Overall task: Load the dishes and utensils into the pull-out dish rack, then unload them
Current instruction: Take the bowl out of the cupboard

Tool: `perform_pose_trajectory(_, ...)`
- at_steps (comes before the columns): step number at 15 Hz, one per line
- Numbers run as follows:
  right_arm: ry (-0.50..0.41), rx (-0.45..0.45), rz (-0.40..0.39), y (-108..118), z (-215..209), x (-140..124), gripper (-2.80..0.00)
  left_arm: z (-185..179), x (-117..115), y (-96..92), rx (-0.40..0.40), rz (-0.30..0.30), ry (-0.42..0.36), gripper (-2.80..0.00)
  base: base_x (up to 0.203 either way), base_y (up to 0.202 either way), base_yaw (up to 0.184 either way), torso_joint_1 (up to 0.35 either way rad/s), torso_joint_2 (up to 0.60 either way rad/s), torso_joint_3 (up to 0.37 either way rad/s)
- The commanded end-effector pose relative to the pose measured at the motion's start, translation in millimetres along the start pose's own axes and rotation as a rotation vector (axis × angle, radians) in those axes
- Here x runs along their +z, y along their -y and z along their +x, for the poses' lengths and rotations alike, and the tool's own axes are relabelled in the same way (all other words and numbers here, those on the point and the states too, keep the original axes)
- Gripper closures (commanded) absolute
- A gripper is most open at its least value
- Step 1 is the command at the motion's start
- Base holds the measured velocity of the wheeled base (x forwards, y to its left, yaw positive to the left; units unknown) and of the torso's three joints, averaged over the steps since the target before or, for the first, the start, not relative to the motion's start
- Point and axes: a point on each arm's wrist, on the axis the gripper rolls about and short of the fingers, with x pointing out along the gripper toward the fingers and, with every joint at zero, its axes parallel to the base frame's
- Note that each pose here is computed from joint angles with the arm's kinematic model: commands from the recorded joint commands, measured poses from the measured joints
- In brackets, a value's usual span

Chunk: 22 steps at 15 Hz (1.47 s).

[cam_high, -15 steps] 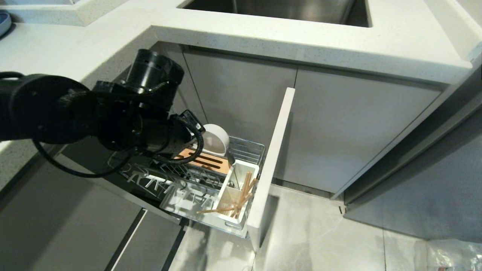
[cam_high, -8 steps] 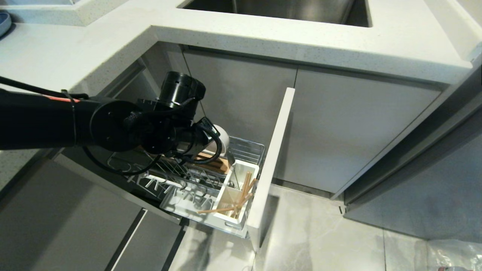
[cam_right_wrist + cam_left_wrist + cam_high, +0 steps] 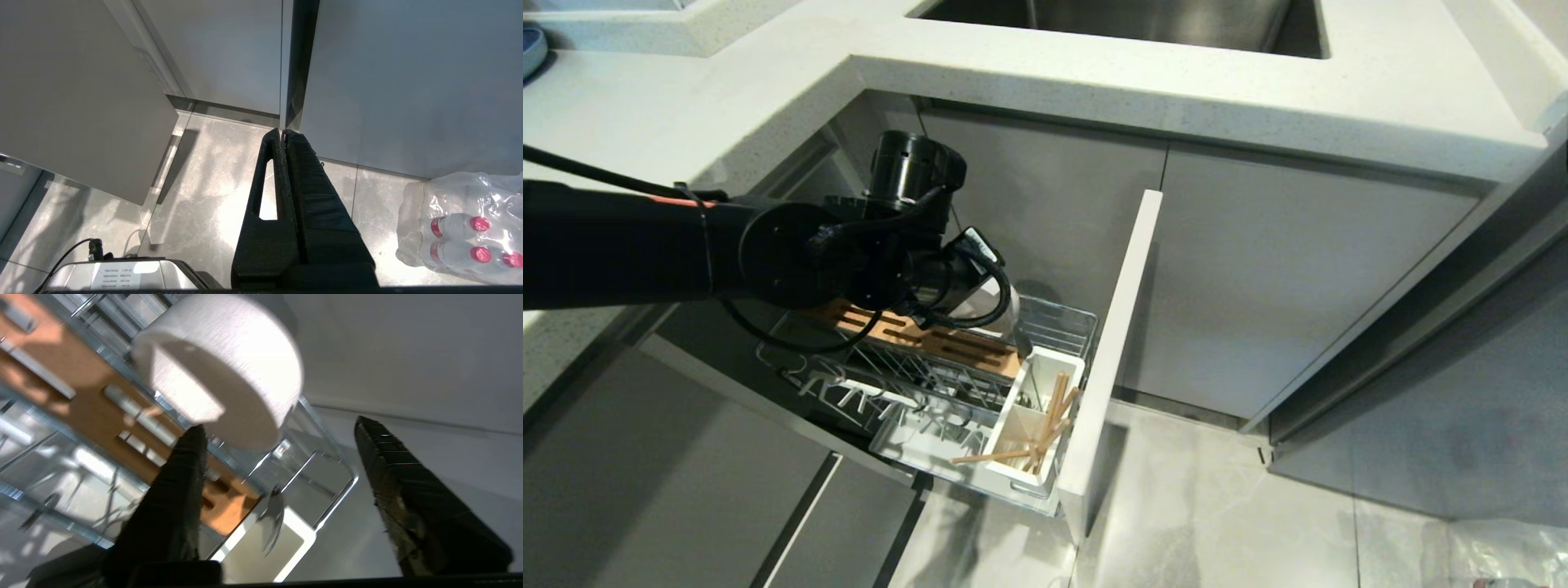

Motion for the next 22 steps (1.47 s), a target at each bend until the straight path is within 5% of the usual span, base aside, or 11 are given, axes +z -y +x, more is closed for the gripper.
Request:
perform_pose_trajectory(1, -0.001, 0.0, 0.0, 0.0, 0.1, -0.4, 0.0, 9.1, -3.4, 1.3, 0.008, -0.001, -0.003, -2.8, 0.0, 0.0, 0.0, 0.0, 0.0, 0.0)
perform_pose_trajectory(17, -0.001, 0.0, 0.0, 0.0, 0.1, -0.4, 0.0, 58.4, -16.1, 0.3, 0.035, 0.025, -0.001, -2.8, 0.0, 0.0, 0.0, 0.0, 0.0, 0.0)
perform_pose_trajectory(18, -0.001, 0.0, 0.0, 0.0, 0.1, -0.4, 0.0, 58.5, -16.3, 0.2, 0.035, 0.025, -0.001, 0.0, 0.0, 0.0, 0.0, 0.0, 0.0, 0.0)
perform_pose_trajectory(22, -0.001, 0.0, 0.0, 0.0, 0.1, -0.4, 0.0, 56.8, -15.3, 0.4, 0.034, 0.026, 0.0, 0.0, 0.0, 0.0, 0.0, 0.0, 0.0, 0.0)
